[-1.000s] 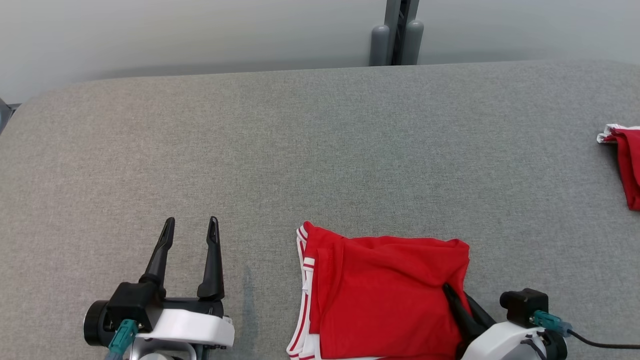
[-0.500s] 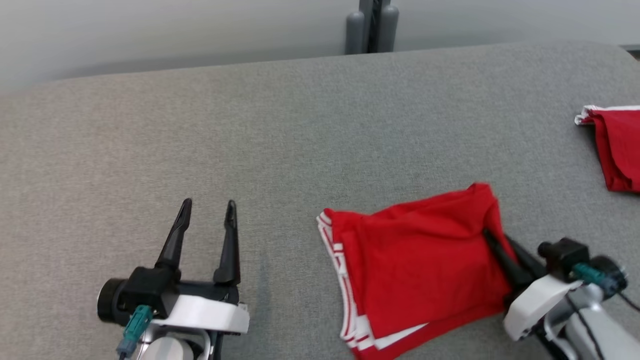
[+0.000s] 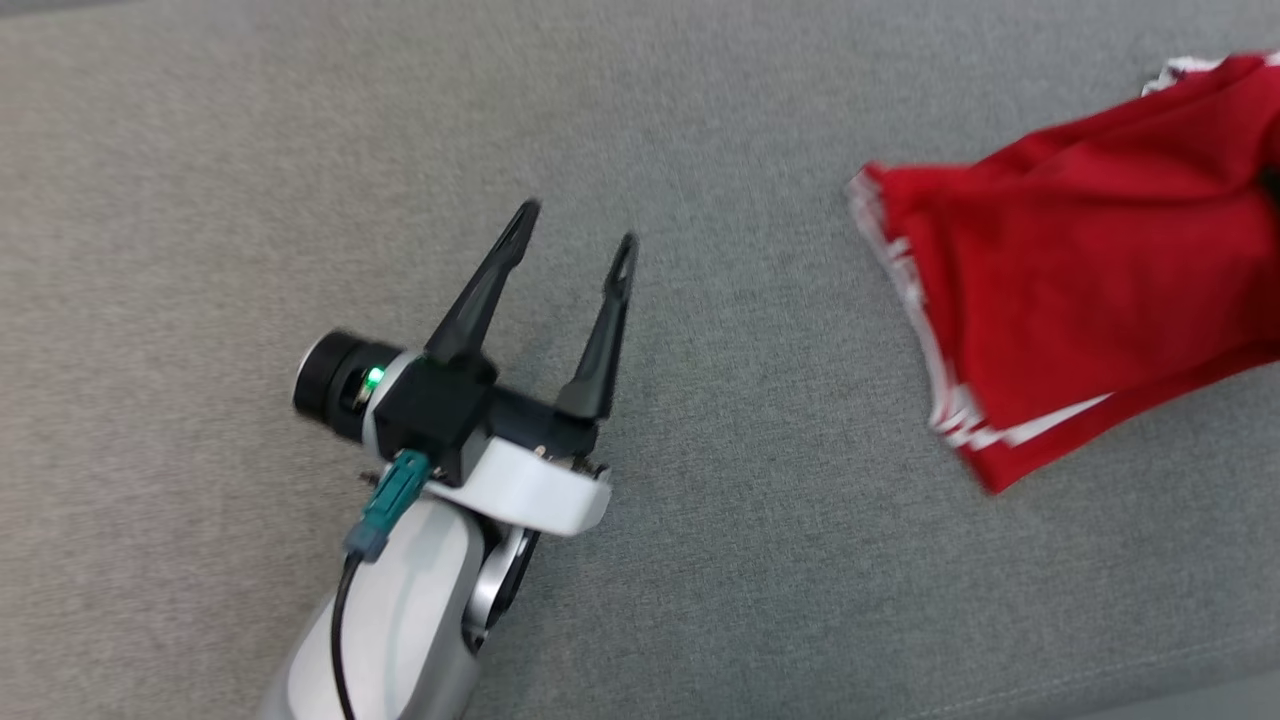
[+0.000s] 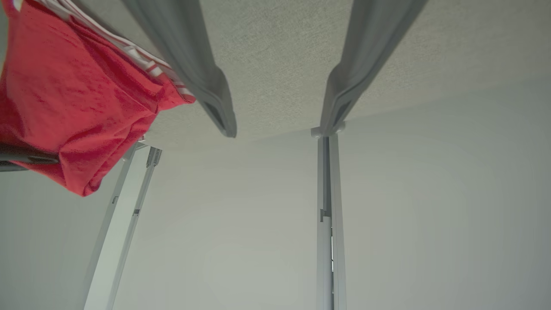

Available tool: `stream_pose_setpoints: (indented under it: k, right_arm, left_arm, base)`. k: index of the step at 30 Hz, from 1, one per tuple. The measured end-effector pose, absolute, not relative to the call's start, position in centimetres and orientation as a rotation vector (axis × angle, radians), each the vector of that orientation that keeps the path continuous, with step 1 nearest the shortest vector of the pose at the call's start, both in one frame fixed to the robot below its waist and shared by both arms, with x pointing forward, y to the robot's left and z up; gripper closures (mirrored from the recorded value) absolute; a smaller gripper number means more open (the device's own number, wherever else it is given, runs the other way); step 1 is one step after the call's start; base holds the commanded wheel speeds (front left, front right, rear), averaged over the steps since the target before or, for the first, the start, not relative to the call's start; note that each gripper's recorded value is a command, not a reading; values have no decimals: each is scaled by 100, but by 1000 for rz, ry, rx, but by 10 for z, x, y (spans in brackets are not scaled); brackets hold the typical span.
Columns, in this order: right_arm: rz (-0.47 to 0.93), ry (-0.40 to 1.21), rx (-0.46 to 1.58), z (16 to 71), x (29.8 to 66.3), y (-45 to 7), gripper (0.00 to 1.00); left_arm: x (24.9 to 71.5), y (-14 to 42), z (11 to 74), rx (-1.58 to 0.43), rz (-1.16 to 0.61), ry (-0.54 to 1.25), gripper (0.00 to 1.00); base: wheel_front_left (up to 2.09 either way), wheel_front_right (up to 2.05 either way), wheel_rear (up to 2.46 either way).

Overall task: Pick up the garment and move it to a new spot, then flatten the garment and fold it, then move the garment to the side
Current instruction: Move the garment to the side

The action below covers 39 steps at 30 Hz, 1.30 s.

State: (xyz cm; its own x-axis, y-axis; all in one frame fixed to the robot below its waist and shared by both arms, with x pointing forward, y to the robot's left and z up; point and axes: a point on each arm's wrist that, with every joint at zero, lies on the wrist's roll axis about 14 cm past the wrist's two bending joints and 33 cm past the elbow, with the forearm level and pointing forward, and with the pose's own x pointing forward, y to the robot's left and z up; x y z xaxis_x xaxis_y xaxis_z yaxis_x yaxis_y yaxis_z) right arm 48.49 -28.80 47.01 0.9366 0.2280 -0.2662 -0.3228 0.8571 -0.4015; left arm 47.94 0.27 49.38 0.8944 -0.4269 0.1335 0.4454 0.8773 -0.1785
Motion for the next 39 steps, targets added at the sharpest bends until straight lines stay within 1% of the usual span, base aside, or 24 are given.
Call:
stream_pose_setpoints:
  k: [4,11,18,23,28,31,36,37,38,39]
  right_arm:
    - [210,238,-535,481,499,-336,100]
    - [90,294,-625,491,511,-400,100]
    - [-28,341,-658,494,515,-447,100]
    - [-104,380,-637,486,516,-472,100]
    - [-154,444,-603,459,514,-487,100]
    - [-167,475,-581,440,516,-489,100]
    - [-151,557,-566,399,515,-485,100]
    - [-149,569,-568,394,516,-485,95]
    - [-152,577,-573,390,517,-485,14]
    - [-164,571,-569,389,520,-487,14]
  left_arm:
    - [496,-29,488,-225,-547,-102,0]
    - [509,-69,463,-253,-662,-79,0]
    - [514,-83,437,-270,-700,-40,0]
    - [519,-82,429,-275,-693,-34,0]
    - [524,-78,421,-278,-679,-28,0]
    - [528,-76,418,-286,-668,-31,0]
    - [531,-74,414,-299,-659,-32,0]
    - [532,-73,414,-299,-656,-32,0]
    - [532,-73,413,-299,-653,-32,0]
    - [533,-72,413,-299,-651,-32,0]
  base:
    - [0,0,0]
    - [0,0,0]
    - [0,0,0]
    - [0,0,0]
    - [0,0,0]
    - [0,0,0]
    - [0,0,0]
    - [0,0,0]
    - [0,0,0]
    - [0,0,0]
